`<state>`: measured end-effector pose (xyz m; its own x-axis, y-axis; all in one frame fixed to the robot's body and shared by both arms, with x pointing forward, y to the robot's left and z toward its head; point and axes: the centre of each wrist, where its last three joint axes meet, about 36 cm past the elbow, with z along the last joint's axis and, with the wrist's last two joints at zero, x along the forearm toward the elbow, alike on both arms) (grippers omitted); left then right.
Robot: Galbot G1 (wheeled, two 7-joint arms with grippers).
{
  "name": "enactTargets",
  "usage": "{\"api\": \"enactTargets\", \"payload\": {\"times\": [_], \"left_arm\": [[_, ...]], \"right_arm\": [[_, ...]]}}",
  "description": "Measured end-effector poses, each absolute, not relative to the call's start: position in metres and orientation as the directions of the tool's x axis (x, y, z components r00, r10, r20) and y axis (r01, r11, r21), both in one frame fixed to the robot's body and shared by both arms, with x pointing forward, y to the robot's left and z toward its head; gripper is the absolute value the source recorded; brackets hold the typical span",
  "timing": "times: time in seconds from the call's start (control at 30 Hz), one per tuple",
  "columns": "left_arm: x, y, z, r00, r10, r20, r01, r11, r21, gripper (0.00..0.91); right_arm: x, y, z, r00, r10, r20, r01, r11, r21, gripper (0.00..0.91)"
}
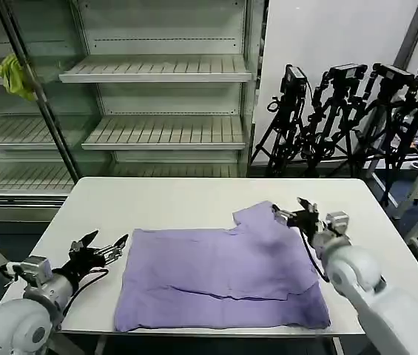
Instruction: Fold and organize the clothes.
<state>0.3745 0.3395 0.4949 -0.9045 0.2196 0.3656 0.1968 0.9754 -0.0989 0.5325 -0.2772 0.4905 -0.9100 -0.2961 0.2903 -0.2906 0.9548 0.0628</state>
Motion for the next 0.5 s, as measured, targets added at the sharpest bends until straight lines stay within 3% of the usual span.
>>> {"api": "enactTargets", "payload": {"times": [0.5], "left_arm": [[0.406, 0.342, 0.474, -0.876, 0.274, 0.397, 0.255, 0.962, -0.103, 0.907]], "right_arm": [[0.584, -0.268, 0.462, -0.895, -0.268, 0.358, -0.26, 0.963, 0.071, 0.907]]}}
